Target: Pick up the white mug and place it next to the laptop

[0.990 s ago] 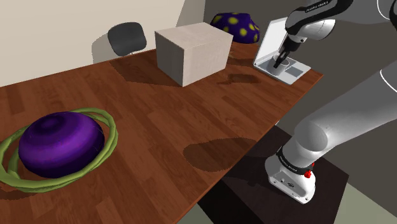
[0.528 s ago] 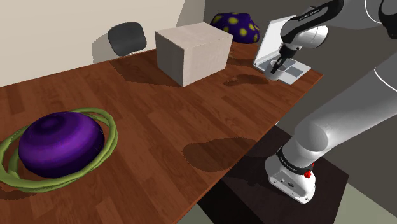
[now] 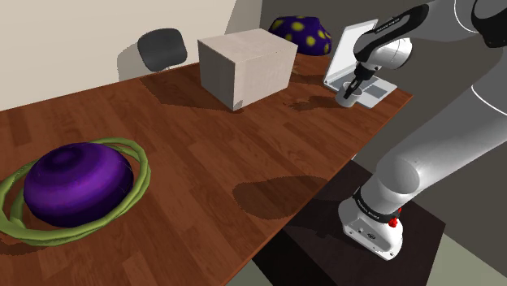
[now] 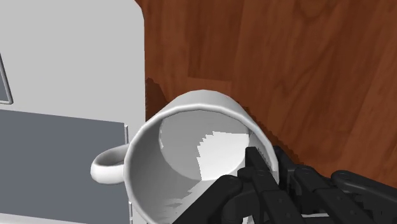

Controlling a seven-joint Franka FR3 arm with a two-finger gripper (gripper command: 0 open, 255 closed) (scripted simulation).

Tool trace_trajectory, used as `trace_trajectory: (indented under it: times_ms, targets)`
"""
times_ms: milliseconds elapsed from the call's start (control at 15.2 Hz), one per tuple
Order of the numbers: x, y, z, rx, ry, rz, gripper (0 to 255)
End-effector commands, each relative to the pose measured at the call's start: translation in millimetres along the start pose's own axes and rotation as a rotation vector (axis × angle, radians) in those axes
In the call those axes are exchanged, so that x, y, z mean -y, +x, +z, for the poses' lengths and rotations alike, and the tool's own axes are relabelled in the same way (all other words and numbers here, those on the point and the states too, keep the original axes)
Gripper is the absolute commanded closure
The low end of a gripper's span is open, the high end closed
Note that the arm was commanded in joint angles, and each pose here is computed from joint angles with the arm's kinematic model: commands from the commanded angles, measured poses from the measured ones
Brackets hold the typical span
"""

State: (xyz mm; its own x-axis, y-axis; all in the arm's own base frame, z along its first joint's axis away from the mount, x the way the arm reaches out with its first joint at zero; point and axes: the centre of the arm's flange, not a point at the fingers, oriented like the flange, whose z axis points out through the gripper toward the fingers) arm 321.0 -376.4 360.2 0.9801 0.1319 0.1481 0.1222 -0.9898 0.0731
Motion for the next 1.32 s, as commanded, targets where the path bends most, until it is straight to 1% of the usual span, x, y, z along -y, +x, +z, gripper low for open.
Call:
trace_trajectory:
  times_ms: [0, 132, 198, 528, 792, 1254]
  targets:
    - [0, 0, 0, 0.0, 0.0, 0.0, 255]
    - [0, 0, 0, 0.0, 0.0, 0.0, 255]
    - [0, 0, 0, 0.0, 0.0, 0.0, 0]
    - [0, 0, 0, 0.0, 0.0, 0.0, 0]
    - [0, 0, -50, 0.0, 0.0, 0.0, 0]
    - [0, 0, -50, 0.0, 0.0, 0.0, 0]
